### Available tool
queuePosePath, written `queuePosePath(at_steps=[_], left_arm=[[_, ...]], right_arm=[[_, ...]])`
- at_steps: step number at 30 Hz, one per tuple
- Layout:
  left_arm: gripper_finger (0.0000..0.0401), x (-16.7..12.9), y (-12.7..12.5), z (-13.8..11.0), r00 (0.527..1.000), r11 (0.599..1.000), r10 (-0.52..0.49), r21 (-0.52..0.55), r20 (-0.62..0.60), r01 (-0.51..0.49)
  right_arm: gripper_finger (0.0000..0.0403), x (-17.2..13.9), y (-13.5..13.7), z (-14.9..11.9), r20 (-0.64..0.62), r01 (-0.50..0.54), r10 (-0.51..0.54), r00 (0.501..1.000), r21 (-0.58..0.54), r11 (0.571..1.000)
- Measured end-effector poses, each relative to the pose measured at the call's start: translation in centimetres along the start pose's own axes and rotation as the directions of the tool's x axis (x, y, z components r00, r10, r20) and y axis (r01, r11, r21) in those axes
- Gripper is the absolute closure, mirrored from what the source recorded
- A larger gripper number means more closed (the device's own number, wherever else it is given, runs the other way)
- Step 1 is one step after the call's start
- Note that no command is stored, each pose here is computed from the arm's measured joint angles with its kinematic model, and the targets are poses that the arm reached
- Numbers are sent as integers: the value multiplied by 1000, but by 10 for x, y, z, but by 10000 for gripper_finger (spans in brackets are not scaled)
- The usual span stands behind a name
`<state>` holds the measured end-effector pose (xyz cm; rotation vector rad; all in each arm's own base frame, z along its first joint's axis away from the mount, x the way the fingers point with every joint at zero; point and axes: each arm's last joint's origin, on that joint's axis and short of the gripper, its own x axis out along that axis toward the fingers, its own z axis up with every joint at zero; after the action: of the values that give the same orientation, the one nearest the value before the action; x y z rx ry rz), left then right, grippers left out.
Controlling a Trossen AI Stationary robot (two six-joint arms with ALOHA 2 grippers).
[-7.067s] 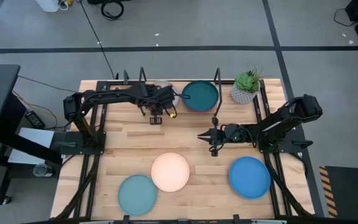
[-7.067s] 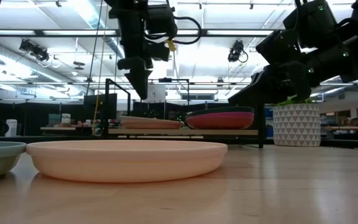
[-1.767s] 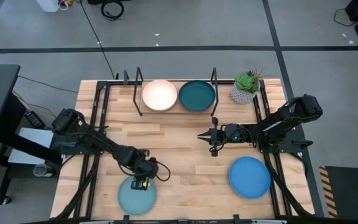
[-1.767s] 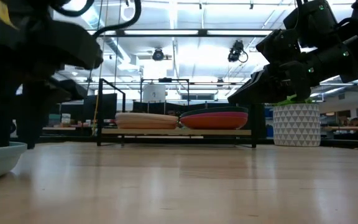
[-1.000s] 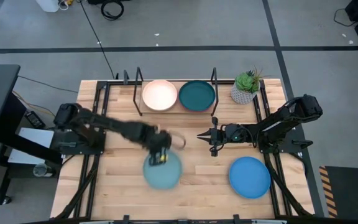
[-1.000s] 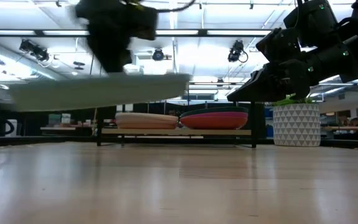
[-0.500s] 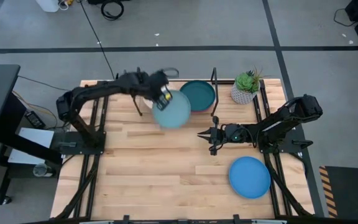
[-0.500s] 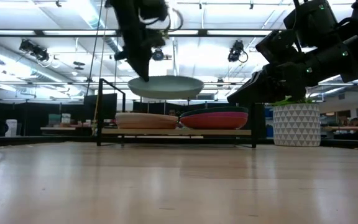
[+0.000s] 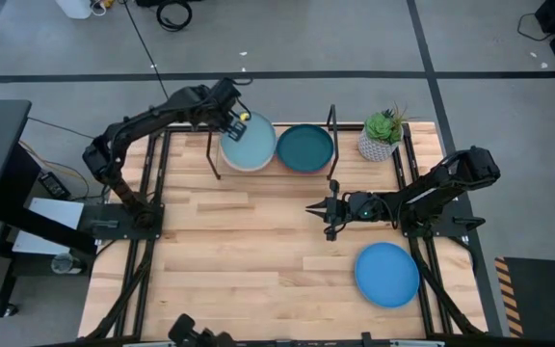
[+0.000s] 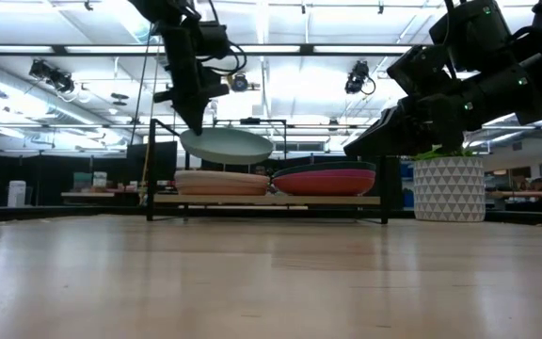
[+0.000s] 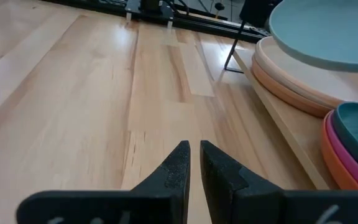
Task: Place and stack plates onto a shelf
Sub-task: Stack the light blue plate on top of the white plate on the shelf, then stack the blue plate on top of the dark green plate on the shelf
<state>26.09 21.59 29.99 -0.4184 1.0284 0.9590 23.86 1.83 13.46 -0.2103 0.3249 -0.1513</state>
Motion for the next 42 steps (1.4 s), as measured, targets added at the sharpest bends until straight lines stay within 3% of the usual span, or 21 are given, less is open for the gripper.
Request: queuePosePath(at_steps=[19, 26, 31, 33, 37, 42], left_arm=[[376, 1, 2, 0, 1000, 1000, 2, 25, -2, -1], [314, 7, 1, 3, 1000, 997, 11, 81, 6, -12], [279, 10, 0, 7, 999, 982, 15, 186, 45, -23], [275, 9, -8, 7, 996, 949, -86, 308, 37, 70], [276, -6, -44, -2, 941, 812, -337, 508, 10, 286], [288, -1, -110, -42, 868, 601, -495, 737, 37, 311]], right_arm=[[360, 0, 0, 0, 0, -2, 2, 1000, 0, 1000], [360, 0, 0, 0, 3, -8, 8, 1000, 1, 1000], [360, 0, 1, 1, 12, -21, 21, 1000, 7, 1000], [360, 0, 2, 0, 5, -26, 26, 1000, 14, 1000], [360, -1, 5, 1, 9, -36, 35, 999, 11, 999], [360, -2, 7, 2, 13, -29, 28, 1000, 33, 999]])
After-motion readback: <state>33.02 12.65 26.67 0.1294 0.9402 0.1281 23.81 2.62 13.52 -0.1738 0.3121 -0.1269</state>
